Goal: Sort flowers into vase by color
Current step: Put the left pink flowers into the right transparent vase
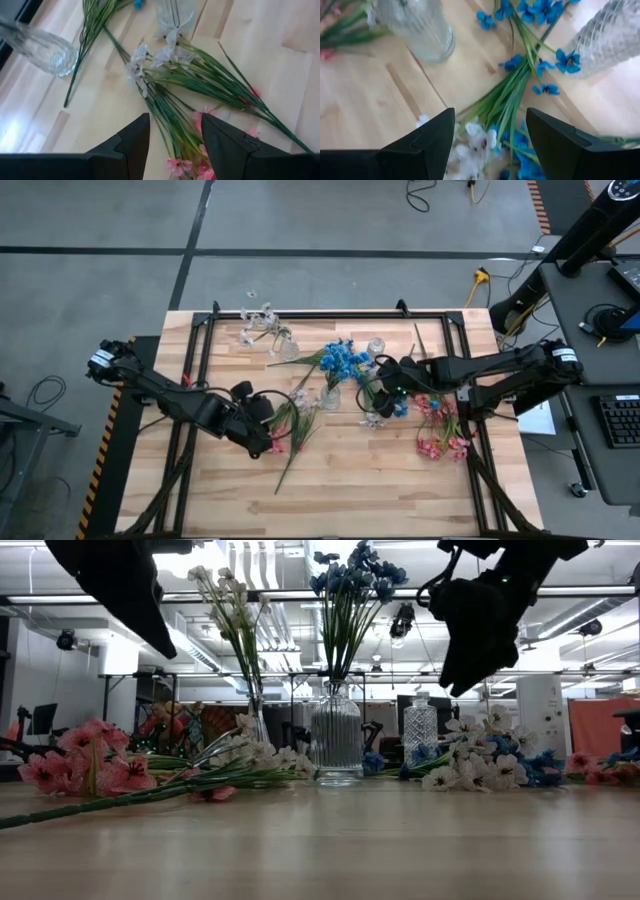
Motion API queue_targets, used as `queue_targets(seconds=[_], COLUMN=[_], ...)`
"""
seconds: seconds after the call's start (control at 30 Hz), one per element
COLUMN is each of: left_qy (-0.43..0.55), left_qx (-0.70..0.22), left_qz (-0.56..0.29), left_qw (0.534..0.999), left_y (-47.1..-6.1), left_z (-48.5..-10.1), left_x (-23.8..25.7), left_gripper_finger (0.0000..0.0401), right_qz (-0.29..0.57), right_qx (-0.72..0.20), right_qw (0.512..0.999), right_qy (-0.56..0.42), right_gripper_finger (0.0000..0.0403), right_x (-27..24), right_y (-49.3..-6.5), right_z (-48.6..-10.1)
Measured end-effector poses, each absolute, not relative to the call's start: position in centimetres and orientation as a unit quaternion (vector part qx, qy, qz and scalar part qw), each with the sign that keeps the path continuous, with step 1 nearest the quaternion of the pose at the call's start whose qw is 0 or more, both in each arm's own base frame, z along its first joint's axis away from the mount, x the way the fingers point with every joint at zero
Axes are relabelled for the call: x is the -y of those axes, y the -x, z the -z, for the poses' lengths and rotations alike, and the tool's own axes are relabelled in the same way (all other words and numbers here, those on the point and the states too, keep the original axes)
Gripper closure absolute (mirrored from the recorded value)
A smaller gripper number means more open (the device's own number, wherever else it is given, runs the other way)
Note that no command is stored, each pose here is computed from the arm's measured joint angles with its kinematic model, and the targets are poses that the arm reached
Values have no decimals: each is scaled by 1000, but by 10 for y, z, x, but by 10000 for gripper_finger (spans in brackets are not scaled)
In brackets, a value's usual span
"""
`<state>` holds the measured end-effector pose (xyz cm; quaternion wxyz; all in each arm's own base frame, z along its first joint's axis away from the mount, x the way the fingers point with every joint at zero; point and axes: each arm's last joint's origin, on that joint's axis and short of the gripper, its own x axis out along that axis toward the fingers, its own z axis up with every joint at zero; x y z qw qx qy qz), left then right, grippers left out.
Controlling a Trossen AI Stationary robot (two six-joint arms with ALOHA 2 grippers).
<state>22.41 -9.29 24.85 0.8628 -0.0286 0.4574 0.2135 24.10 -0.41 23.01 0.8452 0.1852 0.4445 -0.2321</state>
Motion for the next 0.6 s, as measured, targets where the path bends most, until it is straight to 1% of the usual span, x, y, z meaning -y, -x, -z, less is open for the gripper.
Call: queue_targets(seconds=[0.13, 0.37, 0.47, 0.6], left_qy=[53, 65, 60, 31], left_qx=[-453, -437, -426, -410], left_qz=[-221, -225, -242, -274], left_qw=[862, 869, 870, 869], left_y=[-221, -217, -219, -227], left_z=[-246, -243, -237, -222], left_x=[98, 113, 119, 126], left_gripper_finger=[239, 236, 221, 189], right_qz=[229, 225, 217, 215], right_qx=[-466, -495, -503, -504], right_qw=[836, 822, 817, 817], right_qy=[-178, -173, -178, -179], right_gripper_finger=[164, 163, 163, 163], right_x=[1, 1, 0, 0], right_y=[-237, -231, -230, -229], right_z=[-228, -226, -226, -226])
